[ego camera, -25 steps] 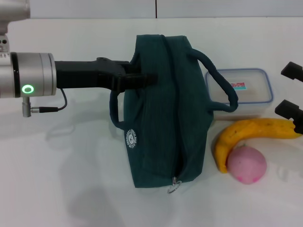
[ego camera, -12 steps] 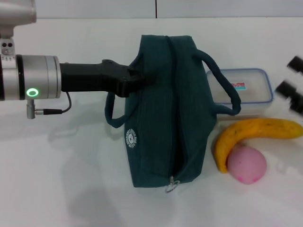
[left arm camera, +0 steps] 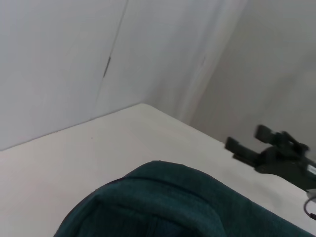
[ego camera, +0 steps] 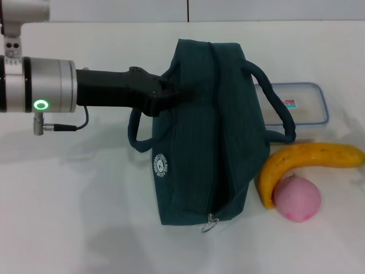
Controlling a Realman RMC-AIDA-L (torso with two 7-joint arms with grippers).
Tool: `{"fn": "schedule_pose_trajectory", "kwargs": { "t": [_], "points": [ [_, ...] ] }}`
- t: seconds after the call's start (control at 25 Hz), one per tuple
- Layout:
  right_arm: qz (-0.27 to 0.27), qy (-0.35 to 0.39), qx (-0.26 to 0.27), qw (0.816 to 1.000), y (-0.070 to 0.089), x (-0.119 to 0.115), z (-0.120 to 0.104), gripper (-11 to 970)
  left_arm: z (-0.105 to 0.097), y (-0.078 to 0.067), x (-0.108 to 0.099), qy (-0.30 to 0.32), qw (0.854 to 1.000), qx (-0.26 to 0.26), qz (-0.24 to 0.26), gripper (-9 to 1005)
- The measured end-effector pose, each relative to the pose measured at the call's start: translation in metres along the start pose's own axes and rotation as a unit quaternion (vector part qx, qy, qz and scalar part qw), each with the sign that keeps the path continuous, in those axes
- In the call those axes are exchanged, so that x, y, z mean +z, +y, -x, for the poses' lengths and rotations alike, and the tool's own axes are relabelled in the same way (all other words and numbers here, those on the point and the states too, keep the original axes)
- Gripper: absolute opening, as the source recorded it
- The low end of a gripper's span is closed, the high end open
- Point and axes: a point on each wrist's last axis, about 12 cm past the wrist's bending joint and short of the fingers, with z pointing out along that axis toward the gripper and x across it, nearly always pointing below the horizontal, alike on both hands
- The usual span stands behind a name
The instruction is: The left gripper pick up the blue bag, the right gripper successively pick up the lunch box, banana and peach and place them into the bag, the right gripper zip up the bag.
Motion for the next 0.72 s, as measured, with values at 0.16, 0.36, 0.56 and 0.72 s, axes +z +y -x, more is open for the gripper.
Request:
{"fn": "schedule_pose_trajectory", "kwargs": {
  "t": [0.16,0.36,0.56,0.72],
  "points": [
    [-0.048,0.004,0.091,0.995,-0.01,0.007,-0.004,826,0.003,0.001,0.002,0.014,1.0,0.015,0.002,40],
    [-0.103,0.023,0.172,0.979,-0.019,0.019,-0.016,826,0.004,0.002,0.007,0.027,0.999,0.039,0.0,39],
    [-0.119,0.055,0.213,0.968,-0.016,0.041,-0.032,826,0.004,0.001,0.008,0.031,0.998,0.054,0.0,39],
    [-0.126,0.065,0.233,0.962,-0.013,0.049,-0.041,826,0.005,0.001,0.008,0.03,0.998,0.062,0.0,39]
  ]
}}
